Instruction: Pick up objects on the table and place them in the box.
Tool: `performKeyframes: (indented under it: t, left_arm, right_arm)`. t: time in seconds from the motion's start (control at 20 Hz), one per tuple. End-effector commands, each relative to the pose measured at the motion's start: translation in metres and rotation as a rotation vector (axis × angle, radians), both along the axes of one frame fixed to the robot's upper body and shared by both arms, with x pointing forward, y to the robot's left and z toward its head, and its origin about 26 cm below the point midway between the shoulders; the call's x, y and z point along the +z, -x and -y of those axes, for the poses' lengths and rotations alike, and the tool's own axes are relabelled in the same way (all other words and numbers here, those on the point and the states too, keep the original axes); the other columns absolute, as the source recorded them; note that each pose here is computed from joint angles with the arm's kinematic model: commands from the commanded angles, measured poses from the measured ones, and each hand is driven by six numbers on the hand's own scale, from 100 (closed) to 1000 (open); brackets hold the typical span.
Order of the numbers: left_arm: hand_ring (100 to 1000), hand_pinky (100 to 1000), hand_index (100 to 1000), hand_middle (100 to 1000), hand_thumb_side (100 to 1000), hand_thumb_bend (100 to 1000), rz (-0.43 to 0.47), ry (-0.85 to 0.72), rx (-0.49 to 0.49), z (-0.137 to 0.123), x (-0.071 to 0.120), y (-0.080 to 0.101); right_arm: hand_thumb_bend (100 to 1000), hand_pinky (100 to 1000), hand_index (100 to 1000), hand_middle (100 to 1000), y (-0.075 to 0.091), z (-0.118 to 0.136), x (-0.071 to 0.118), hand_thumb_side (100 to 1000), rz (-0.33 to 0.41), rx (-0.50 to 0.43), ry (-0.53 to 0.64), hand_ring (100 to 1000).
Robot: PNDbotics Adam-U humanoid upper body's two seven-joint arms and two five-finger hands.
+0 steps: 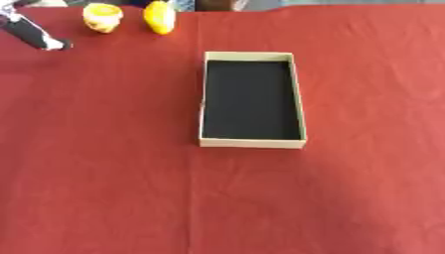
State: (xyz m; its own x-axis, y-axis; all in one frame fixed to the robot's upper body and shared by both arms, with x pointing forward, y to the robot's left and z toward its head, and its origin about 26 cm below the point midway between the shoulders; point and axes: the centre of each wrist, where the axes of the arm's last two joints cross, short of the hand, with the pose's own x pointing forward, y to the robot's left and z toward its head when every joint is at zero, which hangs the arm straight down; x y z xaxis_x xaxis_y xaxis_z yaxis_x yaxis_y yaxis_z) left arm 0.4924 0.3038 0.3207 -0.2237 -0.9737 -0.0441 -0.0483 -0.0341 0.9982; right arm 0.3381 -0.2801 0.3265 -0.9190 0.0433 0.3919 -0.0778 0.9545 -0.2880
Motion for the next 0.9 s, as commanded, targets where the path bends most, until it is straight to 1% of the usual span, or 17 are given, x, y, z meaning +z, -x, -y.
performKeyframes:
  t: [0.05, 0.2, 0.35, 0.65, 0.75, 0.9]
  left_arm:
    - [954, 933, 971, 853, 100, 469, 0.081, 0.009, 0.062, -0.003, 0.017, 0.002]
    - [953, 931, 973, 853, 100, 474, 0.133, 0.023, 0.111, -0.004, 0.02, 0.001]
    - [948, 926, 966, 843, 100, 440, 0.168, 0.034, 0.155, -0.006, 0.022, 0.001]
    - [941, 917, 963, 839, 100, 436, 0.176, 0.068, 0.228, -0.013, 0.024, 0.0]
    - [938, 915, 961, 837, 100, 441, 0.194, 0.076, 0.25, -0.014, 0.027, 0.0]
    - [931, 907, 950, 823, 100, 417, 0.228, 0.086, 0.274, -0.013, 0.031, 0.0]
  right_arm:
    - [100, 948, 867, 786, 0.004, -0.001, 0.011, 705, 0.034, 0.014, 0.007, 959]
    - [100, 949, 866, 786, 0.005, -0.001, 0.012, 706, 0.036, 0.016, 0.007, 960]
    - [100, 950, 867, 787, 0.005, -0.001, 0.012, 709, 0.035, 0.02, 0.007, 962]
    - [100, 951, 866, 788, 0.006, -0.001, 0.016, 713, 0.044, 0.021, 0.004, 964]
    - [100, 952, 866, 788, 0.006, -0.001, 0.017, 716, 0.047, 0.024, 0.004, 965]
    - [100, 953, 866, 789, 0.006, -0.002, 0.018, 719, 0.046, 0.028, 0.006, 967]
